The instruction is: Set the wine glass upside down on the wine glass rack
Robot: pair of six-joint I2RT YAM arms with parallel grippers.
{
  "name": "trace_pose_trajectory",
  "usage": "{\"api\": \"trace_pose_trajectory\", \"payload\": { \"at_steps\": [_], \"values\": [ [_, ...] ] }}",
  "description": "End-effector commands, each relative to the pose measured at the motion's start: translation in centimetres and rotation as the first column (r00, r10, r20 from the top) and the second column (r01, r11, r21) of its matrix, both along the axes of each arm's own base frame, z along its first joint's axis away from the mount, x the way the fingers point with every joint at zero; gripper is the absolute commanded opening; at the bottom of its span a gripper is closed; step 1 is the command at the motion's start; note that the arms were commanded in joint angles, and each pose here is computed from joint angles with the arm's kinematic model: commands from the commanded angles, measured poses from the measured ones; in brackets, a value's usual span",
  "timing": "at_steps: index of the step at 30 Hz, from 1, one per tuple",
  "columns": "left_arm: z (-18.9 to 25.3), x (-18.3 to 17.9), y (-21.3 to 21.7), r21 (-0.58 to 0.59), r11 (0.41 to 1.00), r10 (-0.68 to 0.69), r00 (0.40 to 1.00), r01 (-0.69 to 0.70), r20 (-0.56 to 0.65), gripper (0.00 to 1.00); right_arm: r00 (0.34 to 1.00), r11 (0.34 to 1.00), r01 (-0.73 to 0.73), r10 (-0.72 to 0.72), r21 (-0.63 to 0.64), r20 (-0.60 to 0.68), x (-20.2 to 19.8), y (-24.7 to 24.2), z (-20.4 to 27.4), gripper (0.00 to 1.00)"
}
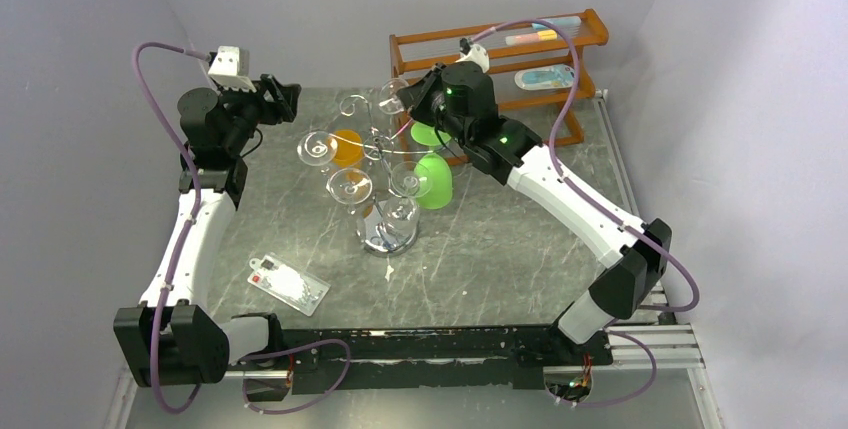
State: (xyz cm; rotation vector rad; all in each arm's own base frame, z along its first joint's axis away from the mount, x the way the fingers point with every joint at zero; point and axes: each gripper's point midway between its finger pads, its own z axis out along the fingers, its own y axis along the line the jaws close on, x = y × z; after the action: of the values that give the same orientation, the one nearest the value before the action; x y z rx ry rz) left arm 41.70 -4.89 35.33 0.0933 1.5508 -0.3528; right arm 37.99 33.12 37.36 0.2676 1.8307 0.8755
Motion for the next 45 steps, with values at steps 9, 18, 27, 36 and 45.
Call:
{"api": "trace_pose_trajectory", "payload": {
  "at_steps": [9, 18, 27, 36, 45],
  "values": [
    [0.6, -0.2, -0.2, 0.009, 1.0, -0.025, 0.999, 0.025, 0.031, 0.75, 0.999, 0.999, 0.043, -0.043, 0.011, -0.005, 0.4, -1.2, 1.1, 0.31],
    [-1.3, 1.0, 1.1, -0.039, 0.998, 0.055, 0.995, -0.059, -0.085, 0.78, 1.0, 0.998, 0.021, -0.02, -0.062, 0.014, -0.5, -1.9, 1.6, 0.51],
    [-6.2, 3.5, 0.3, -0.114, 0.993, -0.004, 0.943, -0.036, -0.333, 0.75, 0.999, 0.988, -0.034, 0.035, -0.149, -0.001, -1.9, -2.4, 0.7, 0.58],
    [-9.8, 3.2, -1.6, -0.132, 0.989, -0.124, 0.885, 0.071, -0.449, 0.81, 0.991, 0.993, 0.01, 0.006, -0.116, 0.135, -3.8, -5.5, 4.5, 0.69],
    [-12.1, 1.8, -3.6, -0.114, 0.981, -0.196, 0.824, 0.159, -0.531, 0.92, 0.98, 0.992, 0.061, -0.038, -0.114, 0.193, -6.1, -8.9, 6.1, 0.73]
  ]
}}
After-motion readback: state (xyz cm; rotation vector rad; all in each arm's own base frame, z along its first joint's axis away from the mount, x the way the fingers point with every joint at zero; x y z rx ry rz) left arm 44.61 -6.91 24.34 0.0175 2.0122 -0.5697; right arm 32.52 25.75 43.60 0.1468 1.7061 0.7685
